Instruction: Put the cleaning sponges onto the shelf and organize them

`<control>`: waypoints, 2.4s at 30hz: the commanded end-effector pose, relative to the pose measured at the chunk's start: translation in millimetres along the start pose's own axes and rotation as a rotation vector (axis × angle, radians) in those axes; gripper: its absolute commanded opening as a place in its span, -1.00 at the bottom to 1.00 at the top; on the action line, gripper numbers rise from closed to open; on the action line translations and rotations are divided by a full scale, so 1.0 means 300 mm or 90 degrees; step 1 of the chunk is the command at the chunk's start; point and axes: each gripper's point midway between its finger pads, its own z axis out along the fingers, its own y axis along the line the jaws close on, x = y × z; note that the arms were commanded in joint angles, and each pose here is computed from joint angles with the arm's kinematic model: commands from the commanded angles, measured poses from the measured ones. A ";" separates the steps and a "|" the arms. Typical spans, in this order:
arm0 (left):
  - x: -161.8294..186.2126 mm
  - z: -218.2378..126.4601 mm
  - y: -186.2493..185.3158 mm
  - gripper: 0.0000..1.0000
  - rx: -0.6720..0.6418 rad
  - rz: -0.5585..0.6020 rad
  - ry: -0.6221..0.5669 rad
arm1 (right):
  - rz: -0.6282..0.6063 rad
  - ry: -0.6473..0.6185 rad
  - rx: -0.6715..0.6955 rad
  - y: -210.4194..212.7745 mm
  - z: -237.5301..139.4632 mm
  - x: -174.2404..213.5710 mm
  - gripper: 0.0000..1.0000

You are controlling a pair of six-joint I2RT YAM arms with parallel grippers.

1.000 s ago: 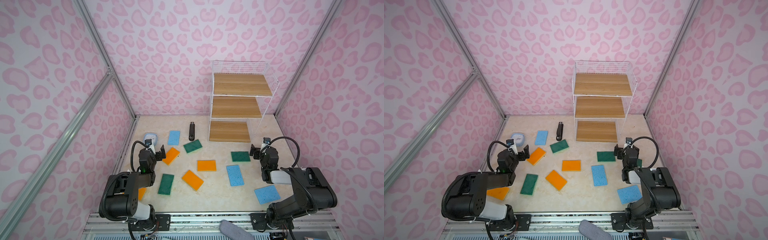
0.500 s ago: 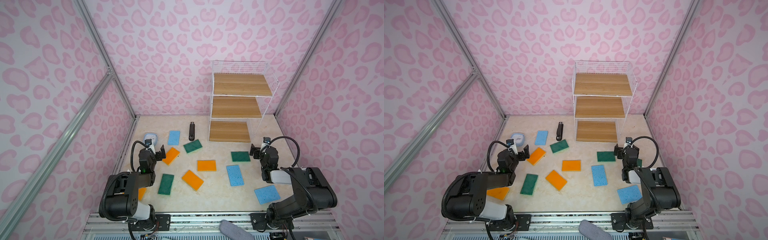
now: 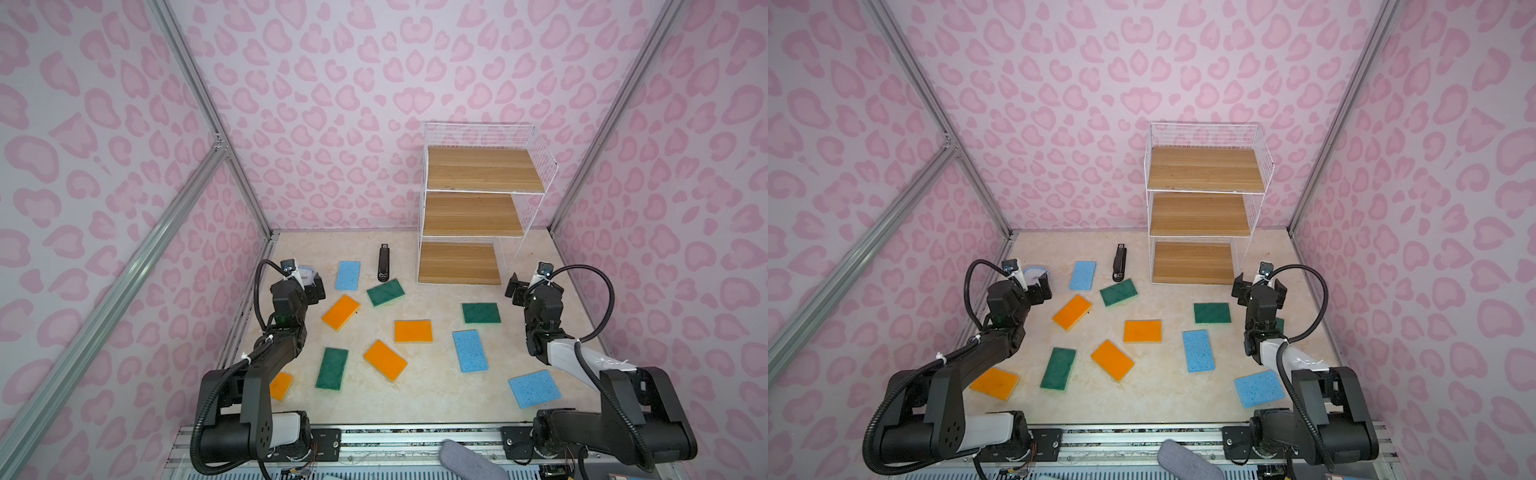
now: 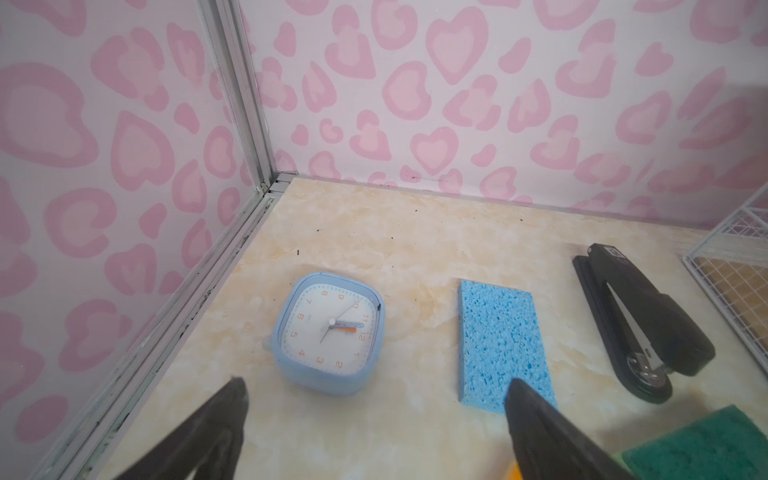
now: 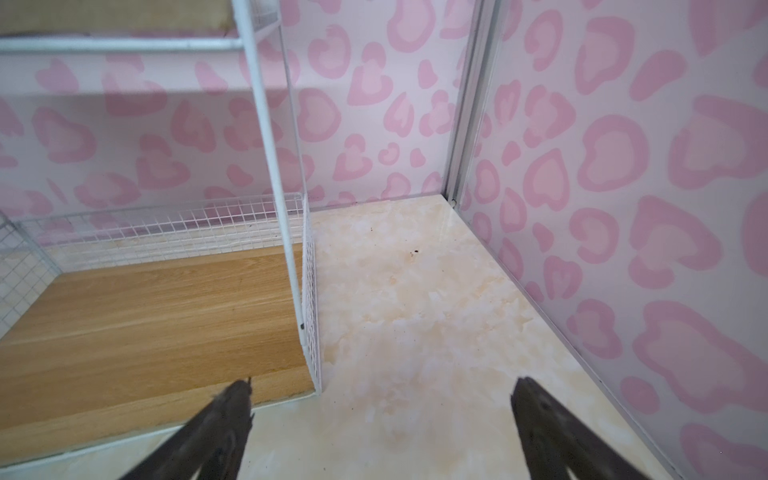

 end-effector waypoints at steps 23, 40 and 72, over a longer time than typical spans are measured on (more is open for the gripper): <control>0.169 -0.316 -0.228 0.33 0.047 -0.126 0.352 | 0.151 0.193 -0.347 0.436 -0.360 -0.056 0.97; 0.502 -0.480 -0.120 -0.09 -0.057 -0.107 0.473 | 0.197 0.256 -0.562 0.712 -0.539 0.020 0.95; 0.641 -0.437 -0.324 -0.46 0.112 -0.234 0.504 | 0.110 0.261 -0.587 0.789 -0.633 0.000 0.97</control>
